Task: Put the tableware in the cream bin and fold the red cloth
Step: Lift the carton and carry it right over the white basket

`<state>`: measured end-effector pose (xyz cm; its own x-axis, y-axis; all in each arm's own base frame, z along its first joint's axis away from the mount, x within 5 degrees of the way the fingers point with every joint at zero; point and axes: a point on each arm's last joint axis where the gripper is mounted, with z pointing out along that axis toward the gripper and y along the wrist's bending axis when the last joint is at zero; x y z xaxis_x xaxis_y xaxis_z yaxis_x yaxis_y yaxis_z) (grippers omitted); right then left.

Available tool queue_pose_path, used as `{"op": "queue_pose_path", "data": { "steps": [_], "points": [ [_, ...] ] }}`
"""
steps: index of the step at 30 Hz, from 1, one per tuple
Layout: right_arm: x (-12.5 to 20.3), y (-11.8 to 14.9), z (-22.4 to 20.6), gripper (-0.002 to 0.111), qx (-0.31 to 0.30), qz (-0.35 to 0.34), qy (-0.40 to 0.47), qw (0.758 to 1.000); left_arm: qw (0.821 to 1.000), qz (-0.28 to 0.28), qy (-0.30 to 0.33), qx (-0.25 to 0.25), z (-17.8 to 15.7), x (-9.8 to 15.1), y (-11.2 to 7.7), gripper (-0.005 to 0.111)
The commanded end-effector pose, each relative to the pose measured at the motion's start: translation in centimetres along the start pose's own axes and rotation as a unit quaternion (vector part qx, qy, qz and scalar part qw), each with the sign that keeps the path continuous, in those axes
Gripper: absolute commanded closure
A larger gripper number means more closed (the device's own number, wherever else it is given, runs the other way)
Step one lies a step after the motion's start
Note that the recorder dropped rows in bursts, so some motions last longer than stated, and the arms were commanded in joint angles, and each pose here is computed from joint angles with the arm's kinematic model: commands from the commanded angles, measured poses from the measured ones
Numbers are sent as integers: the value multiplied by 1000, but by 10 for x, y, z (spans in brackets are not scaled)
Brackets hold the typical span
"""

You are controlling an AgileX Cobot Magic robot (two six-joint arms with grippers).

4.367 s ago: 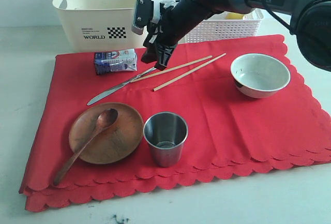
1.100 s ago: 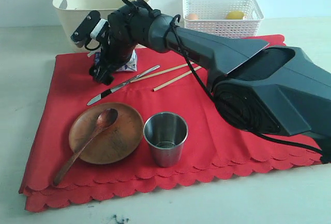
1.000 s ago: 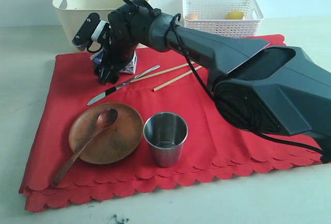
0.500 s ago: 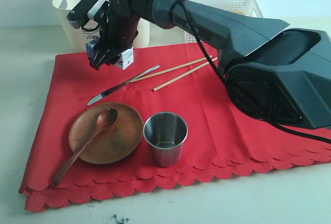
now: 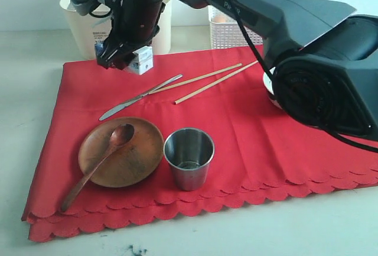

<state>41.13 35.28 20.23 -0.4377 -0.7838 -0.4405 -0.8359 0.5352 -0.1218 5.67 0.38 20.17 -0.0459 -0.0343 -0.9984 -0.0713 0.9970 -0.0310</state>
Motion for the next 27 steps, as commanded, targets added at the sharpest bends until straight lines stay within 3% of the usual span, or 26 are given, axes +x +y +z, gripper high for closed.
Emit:
{"op": "queue_pose_path", "data": {
  "steps": [1,10,27],
  "points": [
    [0,-12,-14,108,-17,17,-16,1000,1000,1,-4,4,0,0,0,104],
    [6,-23,-23,108,-56,32,-11,998,1000,1,-4,4,0,0,0,104],
    [9,-46,-69,108,-38,59,-23,997,1000,1,-4,4,0,0,0,104]
  ]
}}
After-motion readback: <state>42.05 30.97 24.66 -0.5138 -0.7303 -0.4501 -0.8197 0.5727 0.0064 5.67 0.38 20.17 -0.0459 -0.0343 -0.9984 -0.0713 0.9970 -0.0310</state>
